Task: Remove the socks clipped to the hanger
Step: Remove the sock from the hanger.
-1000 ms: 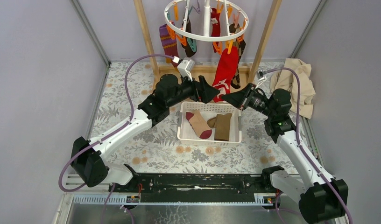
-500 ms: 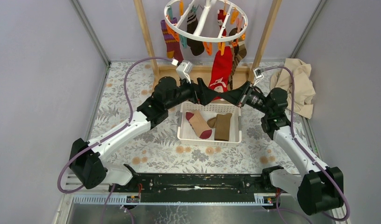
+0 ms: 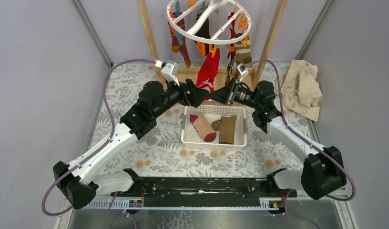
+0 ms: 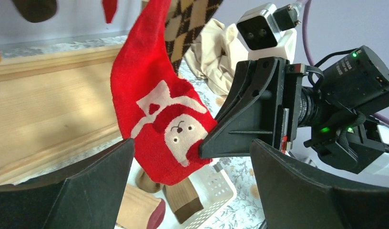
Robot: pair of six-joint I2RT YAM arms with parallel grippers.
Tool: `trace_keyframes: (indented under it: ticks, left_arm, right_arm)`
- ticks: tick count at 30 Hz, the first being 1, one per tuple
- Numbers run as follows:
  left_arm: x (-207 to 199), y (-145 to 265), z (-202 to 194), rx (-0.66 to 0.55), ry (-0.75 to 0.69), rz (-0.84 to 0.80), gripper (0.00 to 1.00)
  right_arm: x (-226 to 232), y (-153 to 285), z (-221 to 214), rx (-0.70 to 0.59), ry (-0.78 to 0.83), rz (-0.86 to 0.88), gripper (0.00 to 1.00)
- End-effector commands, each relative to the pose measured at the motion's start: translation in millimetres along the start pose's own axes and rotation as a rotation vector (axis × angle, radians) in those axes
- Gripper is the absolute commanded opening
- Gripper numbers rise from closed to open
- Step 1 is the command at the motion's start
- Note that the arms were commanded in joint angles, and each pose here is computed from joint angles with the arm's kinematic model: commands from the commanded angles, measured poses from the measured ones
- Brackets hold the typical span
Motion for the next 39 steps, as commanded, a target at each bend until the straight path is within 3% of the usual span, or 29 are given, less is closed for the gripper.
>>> trace_keyframes:
  ticks: [1,13,27,39]
  left_arm:
    - [17.1,20.5,15.7,-0.033,-0.037,0.108,0.99]
    - [34.5,41.9,29.0,-0.047,-0.06,0.189,0.99]
    - [14.0,0.2,69.6,-0.093,-0.062,0.085,0.99]
    - [-1.0,-45.9,97.4,-0.148,-0.04,-0.01,0.99]
  right_arm:
    - [27.4,-25.7,11.9,-0.011,0.1,0.073,0.07]
    - [23.0,-84.0,1.5,0.106,0.086,0.028,0.04]
    - [20.8,-44.1,-8.3,0.079,0.171,-0.137,0.03]
    - [28.3,-20.5,-1.2,0.065,0.165,-0.121,0.02]
Point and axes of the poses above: each gripper's point midway between its finger pads, its own y axis back along the fingers, its own x axis along the line the jaws close on, z = x × y, the point moved 4 cm from there along y, back along the fingers, and after that the axes turned 5 degrees about -y, right-handed, at the moved point
